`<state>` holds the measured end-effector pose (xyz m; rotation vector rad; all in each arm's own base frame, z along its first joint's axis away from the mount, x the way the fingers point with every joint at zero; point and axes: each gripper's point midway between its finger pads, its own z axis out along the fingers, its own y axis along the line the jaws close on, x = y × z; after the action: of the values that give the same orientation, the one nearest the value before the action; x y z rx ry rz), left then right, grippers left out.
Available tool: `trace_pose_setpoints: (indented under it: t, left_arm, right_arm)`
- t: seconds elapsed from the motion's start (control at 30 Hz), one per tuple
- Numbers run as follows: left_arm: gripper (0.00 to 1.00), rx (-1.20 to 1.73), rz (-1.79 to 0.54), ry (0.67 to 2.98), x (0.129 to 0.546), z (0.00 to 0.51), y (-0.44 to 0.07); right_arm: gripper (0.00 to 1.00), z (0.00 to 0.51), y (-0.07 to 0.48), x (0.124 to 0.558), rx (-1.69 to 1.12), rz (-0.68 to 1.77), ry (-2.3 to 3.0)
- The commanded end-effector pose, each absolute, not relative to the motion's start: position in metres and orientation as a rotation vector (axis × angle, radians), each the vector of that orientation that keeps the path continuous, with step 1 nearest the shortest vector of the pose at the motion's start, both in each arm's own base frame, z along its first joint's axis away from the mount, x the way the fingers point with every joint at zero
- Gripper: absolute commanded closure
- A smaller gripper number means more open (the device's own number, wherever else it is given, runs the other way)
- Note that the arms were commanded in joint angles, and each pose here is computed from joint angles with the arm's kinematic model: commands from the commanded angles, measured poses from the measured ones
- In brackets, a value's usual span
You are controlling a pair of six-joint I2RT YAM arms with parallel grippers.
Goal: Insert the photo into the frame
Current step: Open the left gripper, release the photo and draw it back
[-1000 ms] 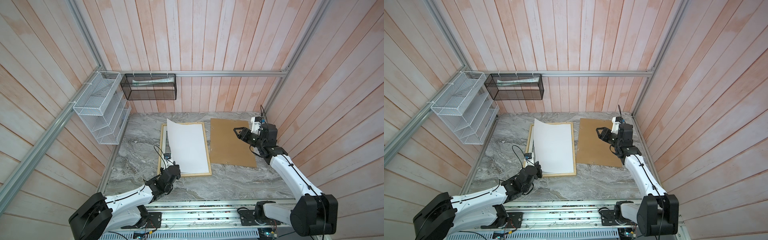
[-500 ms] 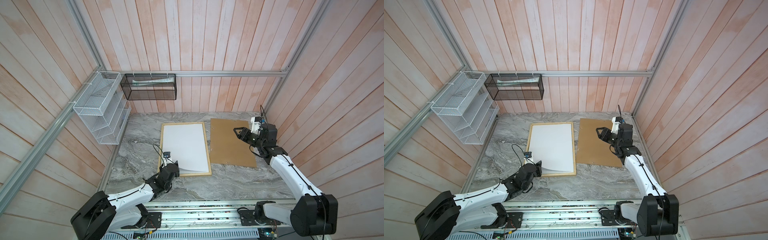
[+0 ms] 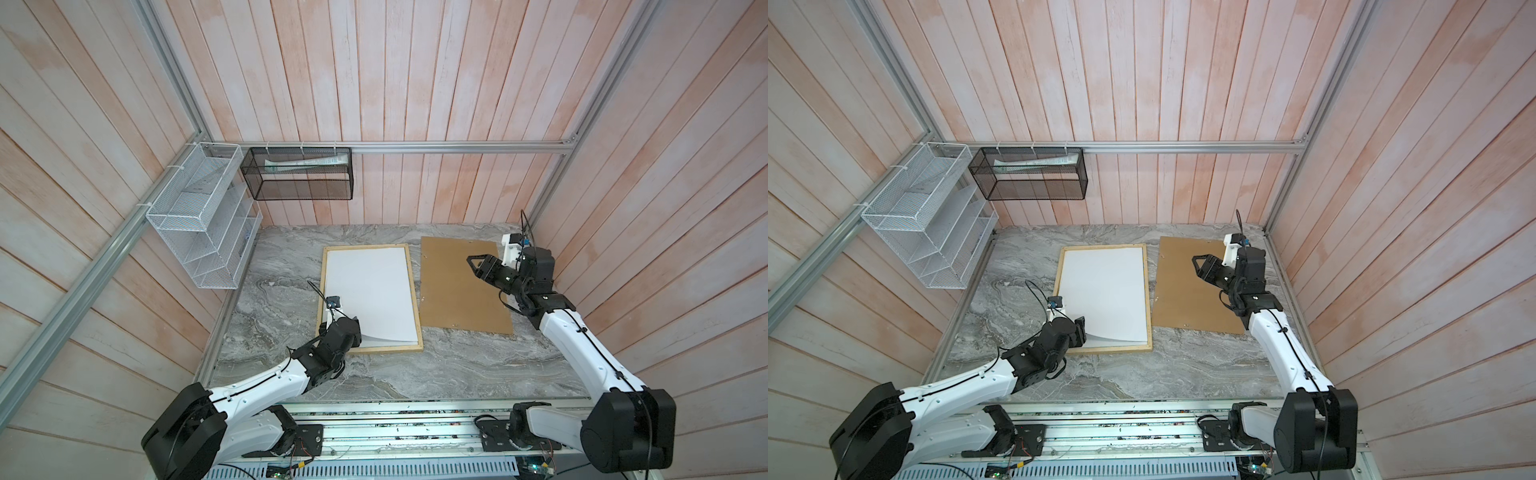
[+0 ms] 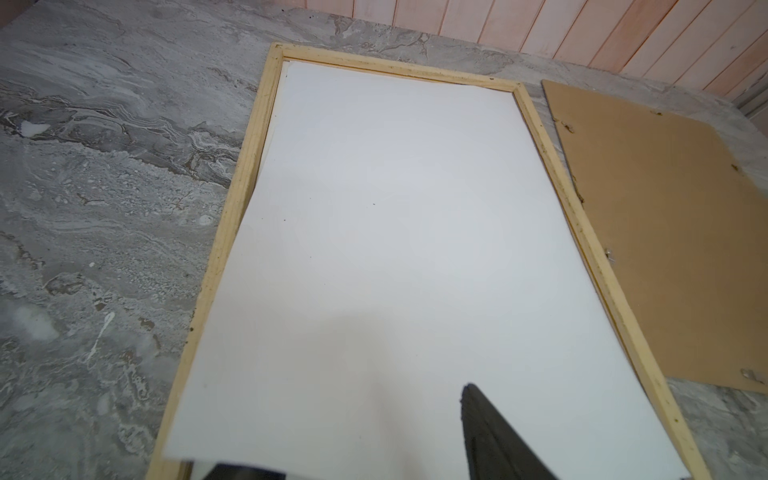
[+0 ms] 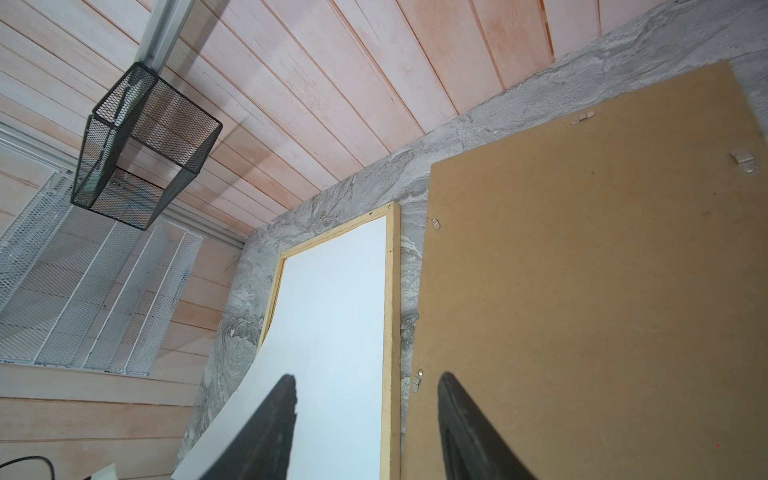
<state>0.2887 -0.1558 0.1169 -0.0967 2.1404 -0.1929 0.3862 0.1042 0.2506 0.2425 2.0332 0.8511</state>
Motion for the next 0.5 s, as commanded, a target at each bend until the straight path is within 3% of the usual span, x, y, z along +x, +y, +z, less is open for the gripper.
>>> trace_pose_setpoints:
  t: [0.0, 0.47]
  left_arm:
    - [0.33, -0.13, -0.168, 2.164, 0.285, 0.126, -0.148]
    - [0.31, -0.135, -0.172, 2.099, 0.282, 0.174, -0.138]
  right_arm:
    - [0.44, 0.256, 0.103, 0.384, 0.231, 0.83, 2.015]
    - [0.44, 0.259, 0.104, 0.386, 0.224, 0.834, 2.009]
